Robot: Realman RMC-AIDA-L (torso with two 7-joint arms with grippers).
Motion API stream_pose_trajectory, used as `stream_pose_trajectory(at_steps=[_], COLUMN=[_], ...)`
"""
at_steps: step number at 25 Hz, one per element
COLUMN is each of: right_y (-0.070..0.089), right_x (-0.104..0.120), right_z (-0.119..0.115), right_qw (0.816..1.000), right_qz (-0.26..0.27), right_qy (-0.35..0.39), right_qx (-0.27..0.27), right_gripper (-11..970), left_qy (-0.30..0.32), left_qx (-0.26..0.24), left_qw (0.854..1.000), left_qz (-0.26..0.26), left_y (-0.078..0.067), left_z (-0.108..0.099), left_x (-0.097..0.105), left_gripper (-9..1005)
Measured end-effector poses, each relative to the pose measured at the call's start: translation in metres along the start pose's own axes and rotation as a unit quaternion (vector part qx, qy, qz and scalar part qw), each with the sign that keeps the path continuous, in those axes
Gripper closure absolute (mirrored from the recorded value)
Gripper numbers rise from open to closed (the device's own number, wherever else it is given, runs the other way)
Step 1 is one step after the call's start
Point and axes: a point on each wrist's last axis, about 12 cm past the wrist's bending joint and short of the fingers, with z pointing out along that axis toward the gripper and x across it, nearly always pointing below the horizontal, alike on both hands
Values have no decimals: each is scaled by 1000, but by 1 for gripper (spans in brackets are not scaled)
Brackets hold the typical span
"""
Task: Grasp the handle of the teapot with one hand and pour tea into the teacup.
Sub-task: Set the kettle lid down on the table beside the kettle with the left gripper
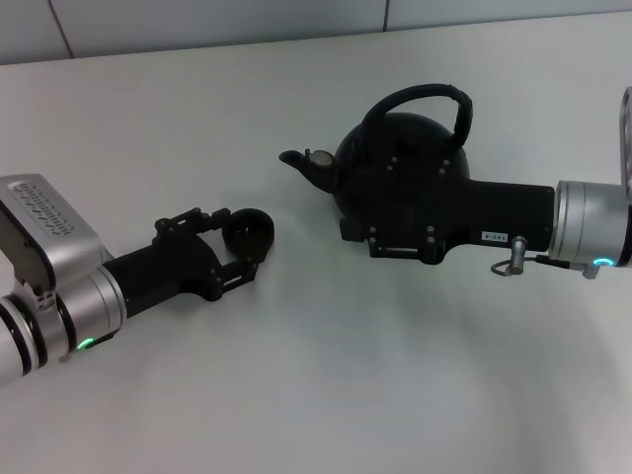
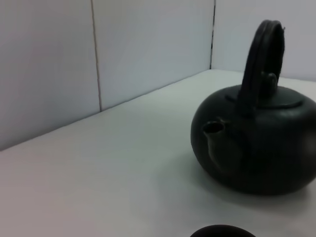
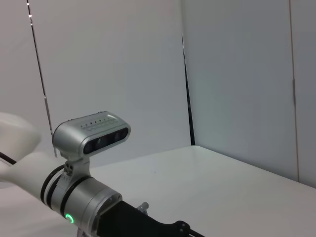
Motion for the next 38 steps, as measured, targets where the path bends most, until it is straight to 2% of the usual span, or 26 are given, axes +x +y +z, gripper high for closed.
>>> stream_pose_trajectory(at_steps=[12,18,25,38], right_y=[0,0,-1,-3], right_x=[0,0,1,-1], right_z=[0,-1,-1,1], right_qw=[1000,1000,1000,1000], right_qz=[0,0,0,-1], right_qy=[1,1,4,0], right_qx=[-1,1,6,9], right_gripper=[251,251,250,251], left_qy=[-5,-7,-13,-57], left_qx=[-1,5,11,-7], left_qw=[1000,1000,1000,998], left_qz=[-6,-3,15,23], left_y=[0,-2,-7,-11], left_z=[1,1,-3,-20], left_x=[-3,-4,-5,-15], left_gripper=[217,130,130,131])
